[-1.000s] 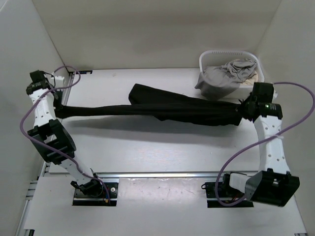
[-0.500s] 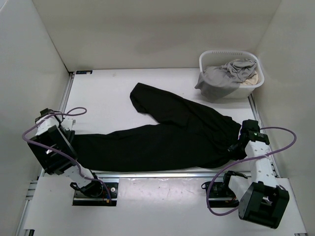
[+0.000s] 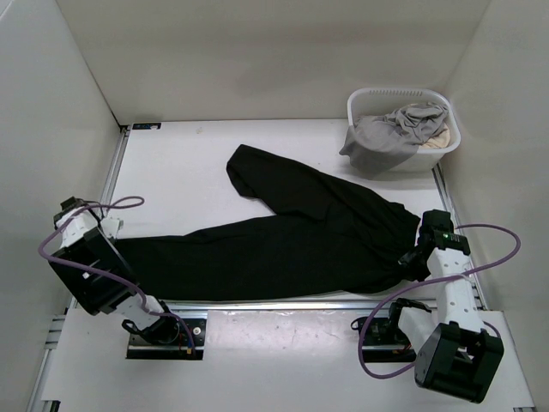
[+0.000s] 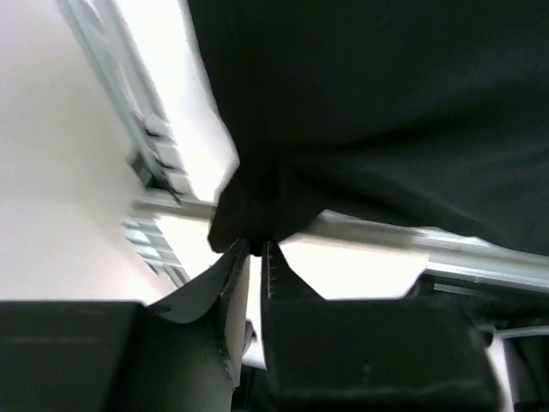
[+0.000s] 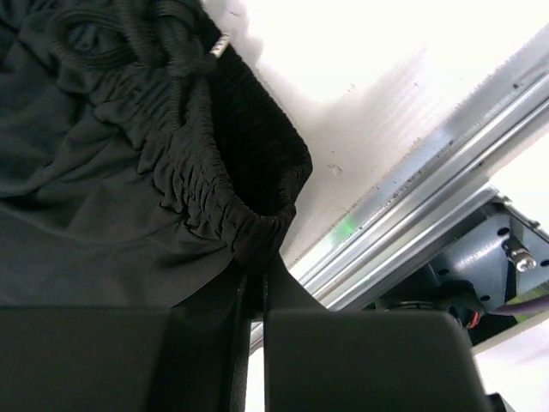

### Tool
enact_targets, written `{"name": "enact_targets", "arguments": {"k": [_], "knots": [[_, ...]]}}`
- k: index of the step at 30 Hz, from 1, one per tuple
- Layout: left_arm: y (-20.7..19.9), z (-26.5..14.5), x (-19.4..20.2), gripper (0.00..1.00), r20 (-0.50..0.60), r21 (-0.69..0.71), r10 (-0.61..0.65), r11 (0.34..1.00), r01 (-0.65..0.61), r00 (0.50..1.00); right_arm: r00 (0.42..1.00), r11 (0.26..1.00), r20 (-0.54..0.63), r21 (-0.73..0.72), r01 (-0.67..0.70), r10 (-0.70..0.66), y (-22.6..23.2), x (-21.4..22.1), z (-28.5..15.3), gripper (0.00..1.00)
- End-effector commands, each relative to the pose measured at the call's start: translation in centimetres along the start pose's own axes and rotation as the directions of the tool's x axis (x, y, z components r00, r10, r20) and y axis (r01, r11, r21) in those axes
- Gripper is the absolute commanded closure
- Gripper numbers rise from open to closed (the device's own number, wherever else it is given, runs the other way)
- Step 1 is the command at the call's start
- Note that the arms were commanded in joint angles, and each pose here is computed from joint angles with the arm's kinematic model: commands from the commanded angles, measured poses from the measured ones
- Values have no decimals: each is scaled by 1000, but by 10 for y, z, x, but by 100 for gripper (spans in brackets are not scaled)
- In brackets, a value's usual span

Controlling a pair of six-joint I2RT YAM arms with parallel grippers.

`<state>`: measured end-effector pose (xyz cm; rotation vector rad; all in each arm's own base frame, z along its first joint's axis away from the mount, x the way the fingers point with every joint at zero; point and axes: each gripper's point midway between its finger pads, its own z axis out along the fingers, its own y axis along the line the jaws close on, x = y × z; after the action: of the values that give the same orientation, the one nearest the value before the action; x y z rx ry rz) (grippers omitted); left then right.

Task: Fold and stack the trousers
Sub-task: Flatten the trousers out

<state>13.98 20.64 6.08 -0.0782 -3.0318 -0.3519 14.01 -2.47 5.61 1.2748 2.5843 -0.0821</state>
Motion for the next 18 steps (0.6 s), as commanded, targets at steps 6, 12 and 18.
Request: {"name": "enact_targets", "arguments": {"k": [6,12,18], "knots": [[-13,10,64,76,-197,8,51,999,-50,979,995,990,30,107,-94,91,-21,0,-6,100],[33,-63,-50,50,238,14,-27,1000,24,971,965,966,148,110,-235,218,-28,-16,-28,21],[-45,-130,-175,30,494,47,212,962,-269,843,865,969,440,-164,-186,240,11,-95,-98,10]]}}
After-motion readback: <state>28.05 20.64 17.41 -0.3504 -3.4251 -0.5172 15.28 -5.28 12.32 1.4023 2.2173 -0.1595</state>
